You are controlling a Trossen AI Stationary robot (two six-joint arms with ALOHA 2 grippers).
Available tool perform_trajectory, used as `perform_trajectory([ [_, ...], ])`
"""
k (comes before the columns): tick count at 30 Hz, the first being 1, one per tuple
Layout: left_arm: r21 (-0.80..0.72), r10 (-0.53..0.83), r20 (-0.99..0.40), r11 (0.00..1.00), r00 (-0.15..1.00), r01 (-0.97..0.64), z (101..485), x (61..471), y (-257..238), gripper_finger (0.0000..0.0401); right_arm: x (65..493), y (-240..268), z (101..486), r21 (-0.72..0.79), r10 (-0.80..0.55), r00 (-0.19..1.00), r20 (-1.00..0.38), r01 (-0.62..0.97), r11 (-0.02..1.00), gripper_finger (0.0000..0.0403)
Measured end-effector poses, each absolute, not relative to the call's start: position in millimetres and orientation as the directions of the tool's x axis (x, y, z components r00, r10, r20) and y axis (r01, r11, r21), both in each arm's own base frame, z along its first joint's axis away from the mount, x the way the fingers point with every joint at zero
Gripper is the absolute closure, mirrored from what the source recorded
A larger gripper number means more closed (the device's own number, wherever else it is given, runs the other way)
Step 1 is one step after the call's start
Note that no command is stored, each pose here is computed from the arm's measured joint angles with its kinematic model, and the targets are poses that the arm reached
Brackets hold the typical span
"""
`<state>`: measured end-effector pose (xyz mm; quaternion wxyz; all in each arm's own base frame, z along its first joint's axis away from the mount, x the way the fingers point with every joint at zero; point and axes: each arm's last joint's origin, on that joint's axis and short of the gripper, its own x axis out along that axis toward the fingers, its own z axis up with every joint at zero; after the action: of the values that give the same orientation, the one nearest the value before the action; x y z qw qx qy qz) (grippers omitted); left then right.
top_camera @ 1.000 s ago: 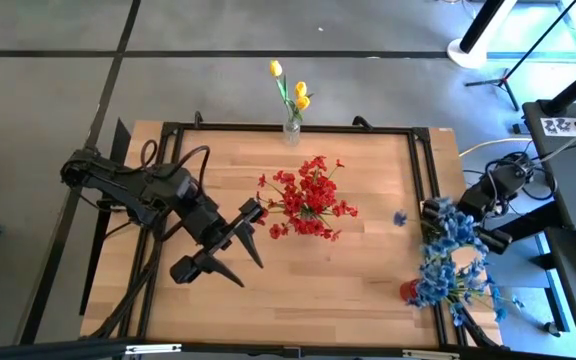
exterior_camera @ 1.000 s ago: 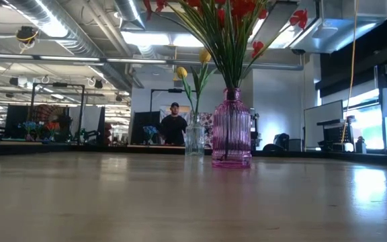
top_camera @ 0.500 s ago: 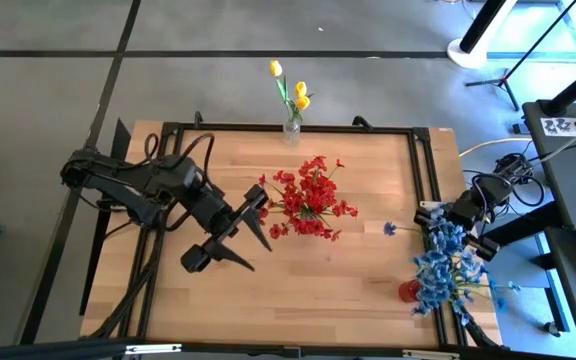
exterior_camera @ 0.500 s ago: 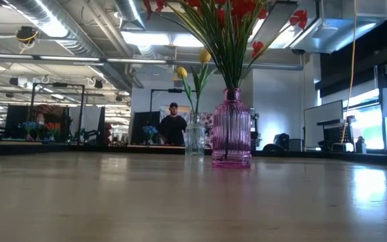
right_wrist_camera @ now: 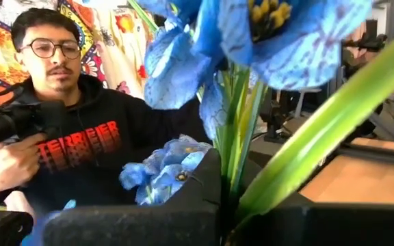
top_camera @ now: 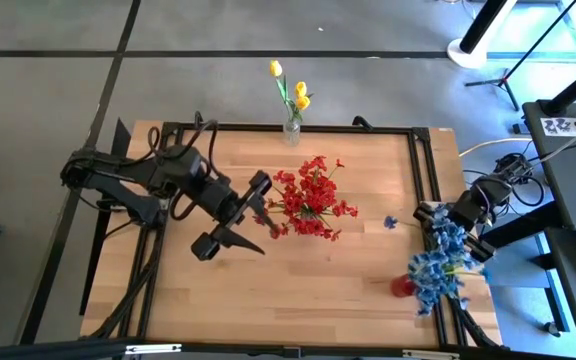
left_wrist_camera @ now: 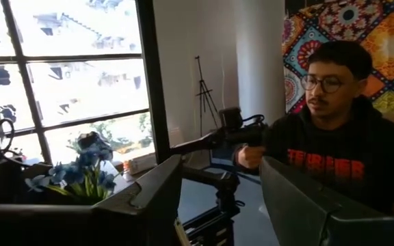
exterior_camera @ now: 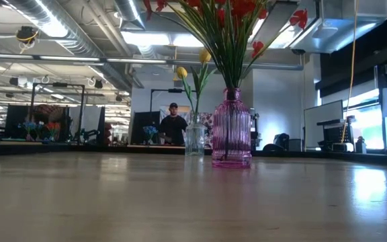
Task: Sort flowers into vase by color
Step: Put the blue flowers into the red vase
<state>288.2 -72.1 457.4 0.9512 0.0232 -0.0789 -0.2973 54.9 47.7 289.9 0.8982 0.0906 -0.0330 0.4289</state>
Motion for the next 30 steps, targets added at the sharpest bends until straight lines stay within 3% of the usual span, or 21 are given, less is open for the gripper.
perform_trajectory([
  [6,0.090,-0.555,0.136,0.832,0.821,0.547,457,289,-67,0.0209,54,47,296,0.074,0.753,0.626,0.201,-0.776,0.626,0.0395],
  [21,0.083,-0.549,0.131,0.836,0.825,0.543,457,290,-65,0.0209,35,28,302,0.074,0.649,0.733,0.206,-0.673,0.736,0.0395],
  [26,0.083,-0.553,0.130,0.833,0.823,0.546,457,290,-66,0.0209,50,39,275,0.156,0.653,0.738,0.170,-0.675,0.721,0.0395],
  [30,0.082,-0.553,0.130,0.833,0.823,0.546,457,290,-66,0.0209,55,44,266,0.191,0.679,0.696,0.233,-0.717,0.670,0.0395],
])
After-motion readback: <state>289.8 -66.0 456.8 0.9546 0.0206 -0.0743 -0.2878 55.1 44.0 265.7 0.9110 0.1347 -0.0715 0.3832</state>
